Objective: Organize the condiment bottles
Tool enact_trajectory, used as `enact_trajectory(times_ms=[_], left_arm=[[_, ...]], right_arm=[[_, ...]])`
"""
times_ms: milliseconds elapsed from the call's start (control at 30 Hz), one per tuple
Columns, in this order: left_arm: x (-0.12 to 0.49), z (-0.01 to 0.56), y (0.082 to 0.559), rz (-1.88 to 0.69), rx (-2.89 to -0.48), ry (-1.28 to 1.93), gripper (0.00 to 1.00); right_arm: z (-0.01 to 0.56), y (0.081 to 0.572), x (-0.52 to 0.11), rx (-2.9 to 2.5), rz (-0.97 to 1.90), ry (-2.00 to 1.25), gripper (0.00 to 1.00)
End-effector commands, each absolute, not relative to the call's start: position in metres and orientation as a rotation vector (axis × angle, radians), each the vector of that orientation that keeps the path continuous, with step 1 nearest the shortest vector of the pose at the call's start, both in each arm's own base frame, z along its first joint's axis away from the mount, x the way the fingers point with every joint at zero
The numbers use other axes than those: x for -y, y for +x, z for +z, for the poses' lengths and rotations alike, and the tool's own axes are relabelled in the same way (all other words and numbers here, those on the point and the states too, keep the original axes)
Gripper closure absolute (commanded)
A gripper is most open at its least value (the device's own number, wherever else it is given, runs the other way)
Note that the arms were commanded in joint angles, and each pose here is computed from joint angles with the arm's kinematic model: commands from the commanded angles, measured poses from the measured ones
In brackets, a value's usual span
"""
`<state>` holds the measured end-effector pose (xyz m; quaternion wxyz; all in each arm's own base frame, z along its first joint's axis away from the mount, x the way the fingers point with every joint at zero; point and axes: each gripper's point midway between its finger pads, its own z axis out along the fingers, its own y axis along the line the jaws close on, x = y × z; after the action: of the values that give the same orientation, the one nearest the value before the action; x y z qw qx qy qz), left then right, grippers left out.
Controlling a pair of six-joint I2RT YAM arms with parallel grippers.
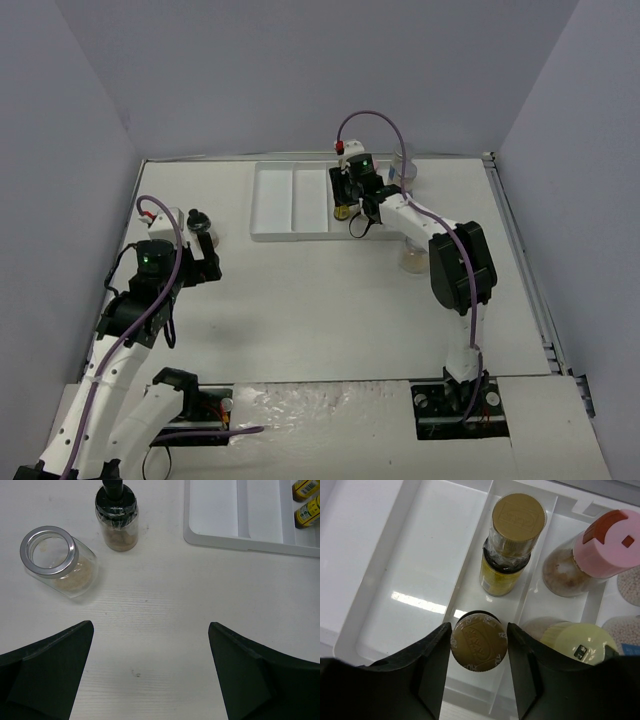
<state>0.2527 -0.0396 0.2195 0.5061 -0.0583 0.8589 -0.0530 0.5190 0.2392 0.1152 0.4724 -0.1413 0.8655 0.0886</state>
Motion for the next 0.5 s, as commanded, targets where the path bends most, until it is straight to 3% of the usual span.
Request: enact_trajectory(times_ms=[0, 167, 367, 467], left_arm=[[0.042, 0.239, 0.264, -0.157, -2.001, -0.162, 0.03], [0.042, 0.238, 0.264, -0.158, -2.005, -0.163, 0.03], [0.043, 0.238, 0.265, -0.163, -2.011, -0.160, 0.03], [0.043, 0.237, 0.265, -0.163, -2.011, -0.161, 0.03]], right_arm=[[0.175, 0.534, -0.250, -1.954, 0.257, -0.309, 0.44], [0.212, 0.520, -0.248, -1.909, 0.281, -0.296, 0.18], [0.268, 0.484, -0.226, -1.850, 0.271, -0.208, 0.10], [0.264, 0.464, -0.199, -1.883, 0.194, -0.121, 0.08]])
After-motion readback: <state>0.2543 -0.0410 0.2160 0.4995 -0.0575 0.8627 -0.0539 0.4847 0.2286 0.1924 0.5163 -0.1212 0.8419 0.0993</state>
